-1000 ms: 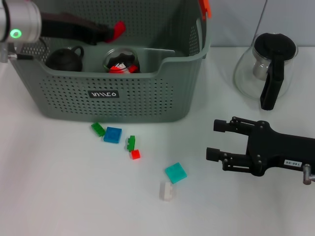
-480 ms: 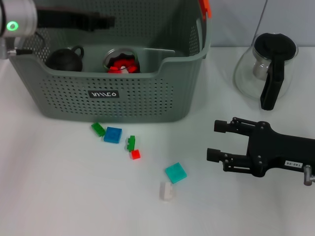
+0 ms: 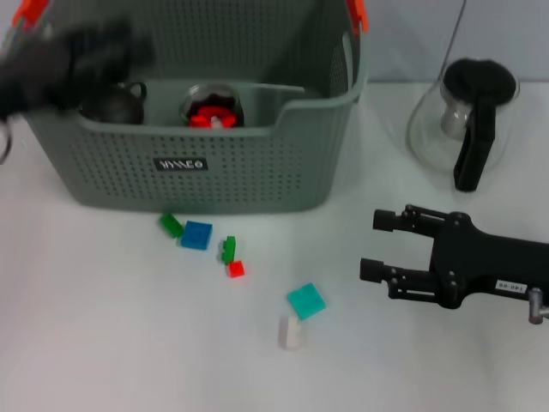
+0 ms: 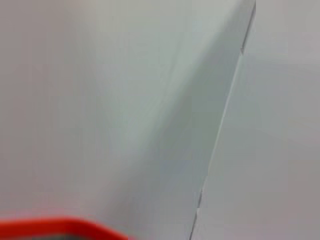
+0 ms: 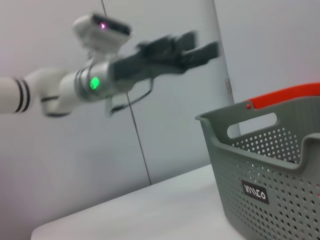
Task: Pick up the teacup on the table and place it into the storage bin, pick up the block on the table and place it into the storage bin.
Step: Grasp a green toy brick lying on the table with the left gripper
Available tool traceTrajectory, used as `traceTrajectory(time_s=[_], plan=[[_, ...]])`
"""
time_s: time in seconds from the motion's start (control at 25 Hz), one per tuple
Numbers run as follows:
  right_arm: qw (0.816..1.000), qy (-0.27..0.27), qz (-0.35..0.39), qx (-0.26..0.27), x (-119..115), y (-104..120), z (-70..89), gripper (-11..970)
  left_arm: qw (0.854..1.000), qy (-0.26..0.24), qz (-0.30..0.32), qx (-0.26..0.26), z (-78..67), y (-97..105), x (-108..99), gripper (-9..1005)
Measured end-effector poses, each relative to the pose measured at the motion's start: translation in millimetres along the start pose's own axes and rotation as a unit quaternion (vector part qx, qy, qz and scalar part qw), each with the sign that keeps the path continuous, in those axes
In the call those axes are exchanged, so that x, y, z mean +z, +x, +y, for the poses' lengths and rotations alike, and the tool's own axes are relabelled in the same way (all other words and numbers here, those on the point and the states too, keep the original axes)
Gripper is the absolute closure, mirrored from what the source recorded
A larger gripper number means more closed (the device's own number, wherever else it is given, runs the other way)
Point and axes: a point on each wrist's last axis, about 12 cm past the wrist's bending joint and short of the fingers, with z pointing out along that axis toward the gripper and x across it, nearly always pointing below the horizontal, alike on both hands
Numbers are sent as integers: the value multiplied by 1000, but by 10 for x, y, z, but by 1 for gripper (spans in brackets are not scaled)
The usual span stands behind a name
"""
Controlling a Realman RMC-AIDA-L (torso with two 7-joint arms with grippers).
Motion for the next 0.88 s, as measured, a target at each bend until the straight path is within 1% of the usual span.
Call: traceTrajectory(time_s=[0.12,0.2,0.24,0.28,0.32,0.4,0.52,0.6,0.88], plan=[[1000,-1,0,0,12,-8,-2,137,999,-8,26,36,-121,307,-188,384],[1000,-1,0,1,16,-11,-5,137,997,-15,47,58,-232,553,-299,384],[1000,-1,0,1,16,-12,-6,138,996,-17,56,67,-281,657,-334,384],[1000,-1,0,1,18,-13,-6,138,995,-16,61,71,-306,710,-345,384],[1000,-1,0,1,18,-13,-7,138,994,-16,75,81,-369,848,-365,384],[1000,-2,-1,1,20,-15,-7,138,991,-12,95,94,-430,1029,-360,384],[1000,-2,-2,2,23,-20,-9,138,989,-22,113,88,-412,1194,-302,383],[1000,-2,-2,2,23,-22,-10,138,987,-48,132,75,-327,1296,-220,383],[1000,0,-4,5,12,-9,-2,139,978,-105,165,71,-117,1390,-10,383]])
